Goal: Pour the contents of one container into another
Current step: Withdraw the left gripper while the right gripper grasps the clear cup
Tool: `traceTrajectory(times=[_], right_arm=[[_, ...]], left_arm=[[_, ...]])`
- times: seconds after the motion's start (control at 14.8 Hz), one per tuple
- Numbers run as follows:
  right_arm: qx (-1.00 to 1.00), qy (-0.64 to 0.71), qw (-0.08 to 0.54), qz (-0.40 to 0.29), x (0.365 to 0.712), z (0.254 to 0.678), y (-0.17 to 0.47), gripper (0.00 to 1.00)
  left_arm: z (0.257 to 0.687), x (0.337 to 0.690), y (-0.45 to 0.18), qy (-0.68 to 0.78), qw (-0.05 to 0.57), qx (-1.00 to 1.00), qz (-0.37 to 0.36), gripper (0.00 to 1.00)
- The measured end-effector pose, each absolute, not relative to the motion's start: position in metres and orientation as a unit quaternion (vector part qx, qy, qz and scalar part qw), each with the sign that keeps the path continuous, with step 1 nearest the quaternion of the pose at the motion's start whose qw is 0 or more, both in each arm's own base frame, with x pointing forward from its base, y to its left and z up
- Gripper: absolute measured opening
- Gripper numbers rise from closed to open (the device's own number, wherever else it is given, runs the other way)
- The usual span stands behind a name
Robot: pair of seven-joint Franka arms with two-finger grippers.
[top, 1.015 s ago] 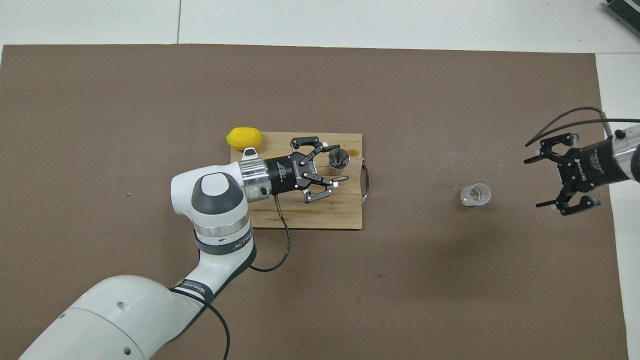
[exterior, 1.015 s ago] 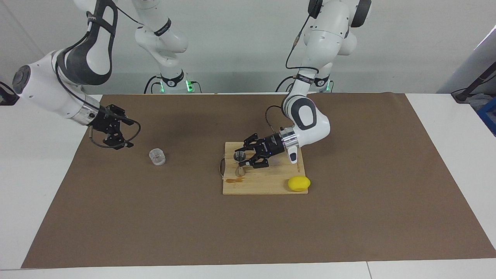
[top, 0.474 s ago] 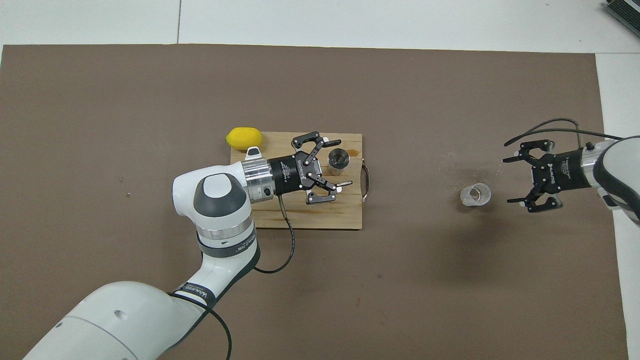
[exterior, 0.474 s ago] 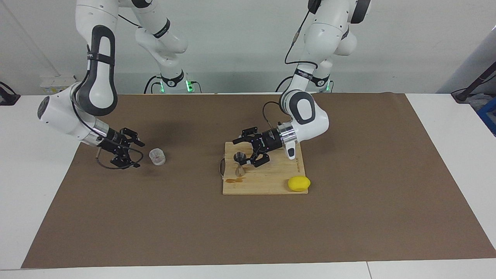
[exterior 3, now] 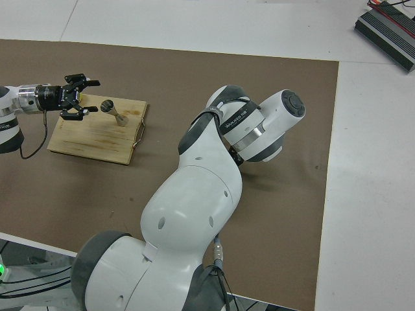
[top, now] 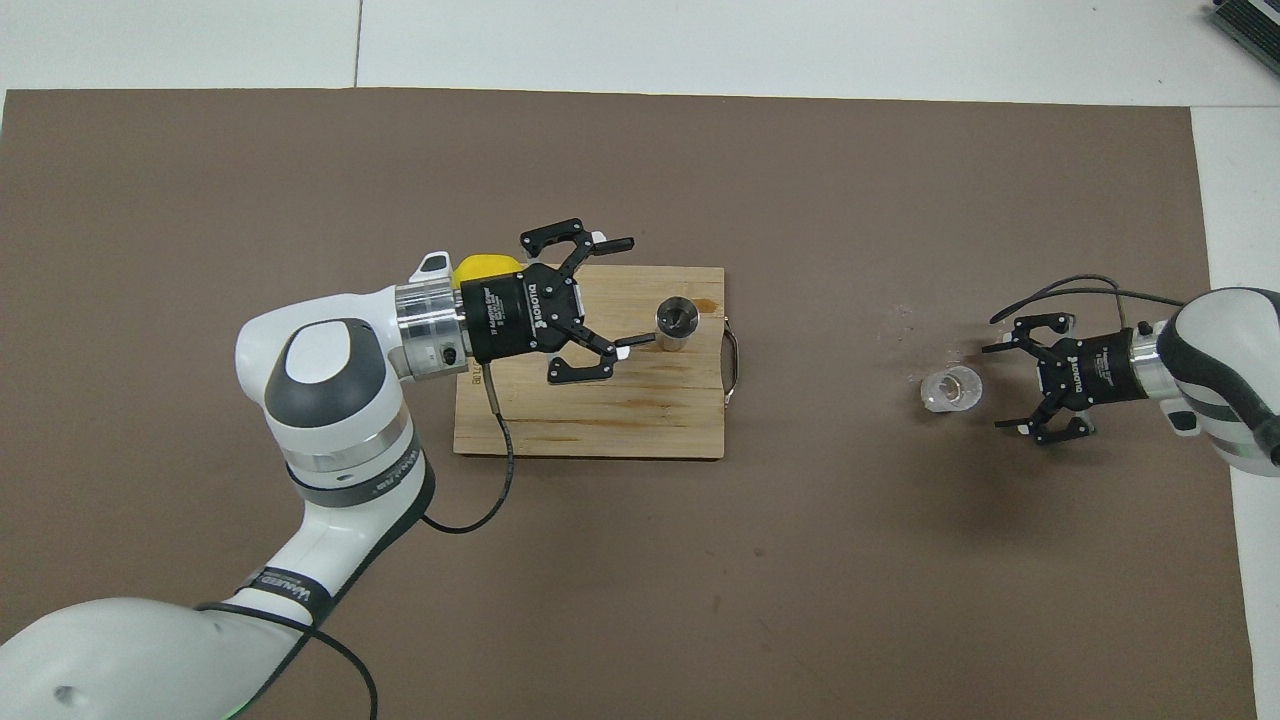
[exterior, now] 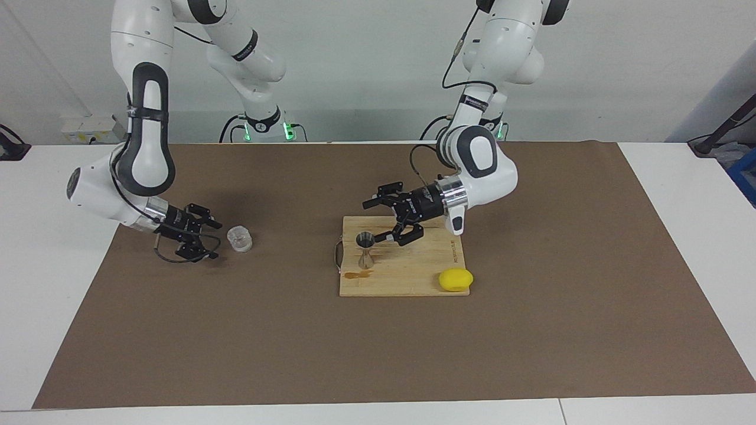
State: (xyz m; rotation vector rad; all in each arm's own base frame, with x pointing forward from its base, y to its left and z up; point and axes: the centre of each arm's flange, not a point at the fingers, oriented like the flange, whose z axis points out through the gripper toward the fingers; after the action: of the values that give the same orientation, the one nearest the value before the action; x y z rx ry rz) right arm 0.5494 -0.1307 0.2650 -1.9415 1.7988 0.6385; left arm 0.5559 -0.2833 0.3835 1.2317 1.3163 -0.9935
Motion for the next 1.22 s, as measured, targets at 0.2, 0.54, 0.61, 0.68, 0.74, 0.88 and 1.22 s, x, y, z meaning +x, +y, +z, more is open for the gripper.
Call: traceTrajectory(times=[0.2,0.54,0.61,0.68,0.74,0.88,1.22], right_arm=[[-0.683,0.651,0.230,0.238,0.550,0.263,-0.123,1.00],[-0.698,0.628,0.236,0.248,0.538,0.249,-0.115,1.00],[-0.698,0.628,0.238,0.251,0.538,0.248,-0.111,1.00],[-0.695,0.628,0.243,0.254,0.539,0.248,-0.106,1.00],[-0.691,0.629,0.248,0.256,0.540,0.247,-0.101,1.00],[-0.687,0.633,0.251,0.255,0.538,0.243,-0.095,1.00],[-0.676,0.644,0.248,0.260,0.534,0.238,-0.093,1.00]], left_arm=[[0.400,0.566,-0.240,0.520,0.510,0.547,-0.411,1.00],[0.422,0.575,-0.175,0.484,0.478,0.619,-0.393,1.00],[0.429,0.576,-0.164,0.473,0.465,0.641,-0.387,1.00],[0.437,0.577,-0.154,0.462,0.450,0.663,-0.380,1.00],[0.444,0.578,-0.143,0.452,0.436,0.683,-0.374,1.00],[0.459,0.578,-0.126,0.431,0.402,0.723,-0.362,1.00],[0.523,0.583,-0.112,0.364,0.319,0.826,-0.290,1.00]])
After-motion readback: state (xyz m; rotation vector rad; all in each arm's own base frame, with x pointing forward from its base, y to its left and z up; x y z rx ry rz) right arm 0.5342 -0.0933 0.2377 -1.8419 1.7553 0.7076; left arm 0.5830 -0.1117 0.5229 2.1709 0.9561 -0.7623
